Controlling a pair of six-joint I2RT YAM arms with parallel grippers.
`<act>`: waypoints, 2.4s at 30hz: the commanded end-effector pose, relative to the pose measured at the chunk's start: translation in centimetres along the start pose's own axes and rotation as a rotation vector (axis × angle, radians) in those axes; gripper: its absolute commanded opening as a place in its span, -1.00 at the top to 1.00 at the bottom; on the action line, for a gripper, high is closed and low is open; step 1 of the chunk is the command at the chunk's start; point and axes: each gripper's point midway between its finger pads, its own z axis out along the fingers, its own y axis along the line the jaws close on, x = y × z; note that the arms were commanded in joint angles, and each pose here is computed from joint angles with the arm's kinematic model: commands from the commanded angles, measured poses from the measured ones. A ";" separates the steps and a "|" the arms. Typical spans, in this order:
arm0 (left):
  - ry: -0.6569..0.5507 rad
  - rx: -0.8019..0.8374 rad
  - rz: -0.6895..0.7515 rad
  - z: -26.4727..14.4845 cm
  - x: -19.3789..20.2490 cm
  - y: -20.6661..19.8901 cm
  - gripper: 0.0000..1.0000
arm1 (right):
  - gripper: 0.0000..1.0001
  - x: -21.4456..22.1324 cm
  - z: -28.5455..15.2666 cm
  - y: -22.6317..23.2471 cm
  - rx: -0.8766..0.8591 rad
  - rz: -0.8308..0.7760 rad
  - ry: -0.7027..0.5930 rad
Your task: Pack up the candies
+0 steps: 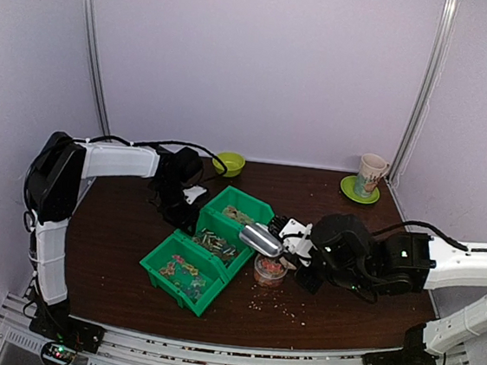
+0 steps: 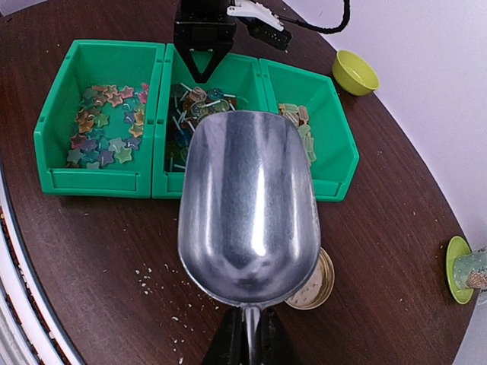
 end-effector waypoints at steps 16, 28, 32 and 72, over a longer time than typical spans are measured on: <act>0.044 0.038 -0.028 1.9 0.7 -0.1 1.00 | 1.00 -1.8 0.0 -0.2 -0.003 0.004 -0.002; -0.067 0.279 -0.086 -0.2 -0.1 -2.7 1.00 | 1.00 -2.5 -1.7 -1.6 0.023 0.024 -0.028; -0.172 0.493 -0.108 -2.2 -1.4 -4.8 1.00 | 1.00 -3.4 -3.1 -2.4 0.020 0.064 -0.073; -0.141 0.116 -0.104 -3.7 4.4 -2.2 1.00 | 1.00 -4.4 1.9 3.0 -0.077 -0.241 0.378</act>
